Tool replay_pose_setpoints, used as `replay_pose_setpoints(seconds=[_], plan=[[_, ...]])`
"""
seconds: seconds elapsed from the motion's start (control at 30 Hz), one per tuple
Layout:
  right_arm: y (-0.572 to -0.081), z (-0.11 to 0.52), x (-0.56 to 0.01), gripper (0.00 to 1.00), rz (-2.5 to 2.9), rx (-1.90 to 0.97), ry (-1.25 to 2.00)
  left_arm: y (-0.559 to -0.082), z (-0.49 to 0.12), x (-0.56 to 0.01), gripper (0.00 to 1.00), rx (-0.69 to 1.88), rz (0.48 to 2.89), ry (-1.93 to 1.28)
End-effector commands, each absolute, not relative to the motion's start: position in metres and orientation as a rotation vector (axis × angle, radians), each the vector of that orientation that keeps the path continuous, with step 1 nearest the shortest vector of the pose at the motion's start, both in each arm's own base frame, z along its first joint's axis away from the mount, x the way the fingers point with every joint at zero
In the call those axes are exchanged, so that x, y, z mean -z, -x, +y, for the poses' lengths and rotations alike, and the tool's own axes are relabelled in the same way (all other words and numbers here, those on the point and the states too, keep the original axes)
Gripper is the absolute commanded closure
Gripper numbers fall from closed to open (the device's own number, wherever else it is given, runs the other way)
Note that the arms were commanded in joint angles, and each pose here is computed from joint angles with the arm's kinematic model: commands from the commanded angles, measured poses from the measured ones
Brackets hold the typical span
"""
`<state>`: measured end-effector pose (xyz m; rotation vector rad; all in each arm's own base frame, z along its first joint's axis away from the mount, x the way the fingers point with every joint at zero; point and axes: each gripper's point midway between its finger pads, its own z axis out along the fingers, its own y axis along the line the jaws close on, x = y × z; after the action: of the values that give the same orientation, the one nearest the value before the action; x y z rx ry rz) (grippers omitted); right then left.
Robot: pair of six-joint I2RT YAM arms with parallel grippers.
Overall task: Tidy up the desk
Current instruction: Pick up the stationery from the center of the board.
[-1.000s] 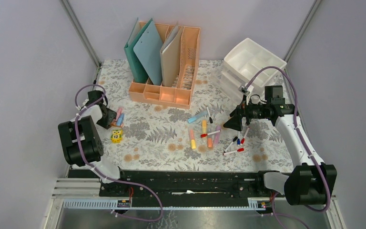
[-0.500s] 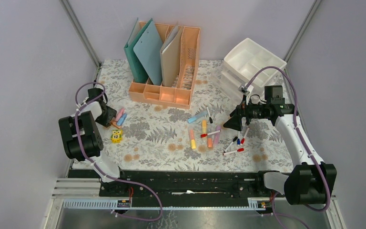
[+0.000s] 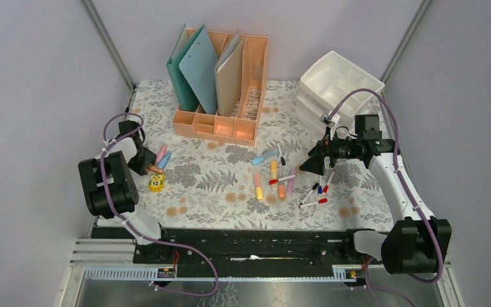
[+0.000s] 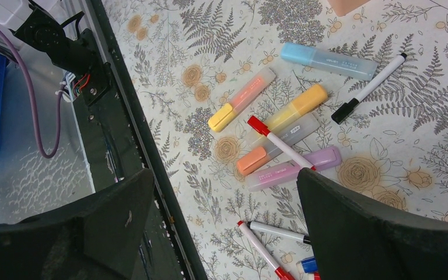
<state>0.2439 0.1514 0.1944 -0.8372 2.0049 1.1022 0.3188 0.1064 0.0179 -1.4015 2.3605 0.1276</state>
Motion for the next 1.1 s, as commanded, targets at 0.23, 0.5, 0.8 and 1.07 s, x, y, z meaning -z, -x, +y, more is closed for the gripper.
replay_pose_setpoints(seconds=[0.23, 0.5, 0.8, 1.07], plan=[[-0.247, 0.153, -0.205, 0.00, 1.952, -1.090, 0.854, -0.316, 0.100, -0.002, 0.52, -0.248, 2.521, 1.374], [-0.246, 0.153, -0.206, 0.00, 1.947, -1.088, 0.858, -0.344, 0.078, -0.004, 0.77, -0.209, 2.514, 1.324], [-0.246, 0.153, -0.206, 0.00, 1.947, -1.089, 0.858, -0.395, 0.021, -0.042, 0.94, 0.231, 2.471, 1.072], [-0.244, 0.157, -0.207, 0.00, 1.938, -1.145, 0.841, -0.377, -0.024, -0.067, 1.00, 0.495, 2.462, 0.819]])
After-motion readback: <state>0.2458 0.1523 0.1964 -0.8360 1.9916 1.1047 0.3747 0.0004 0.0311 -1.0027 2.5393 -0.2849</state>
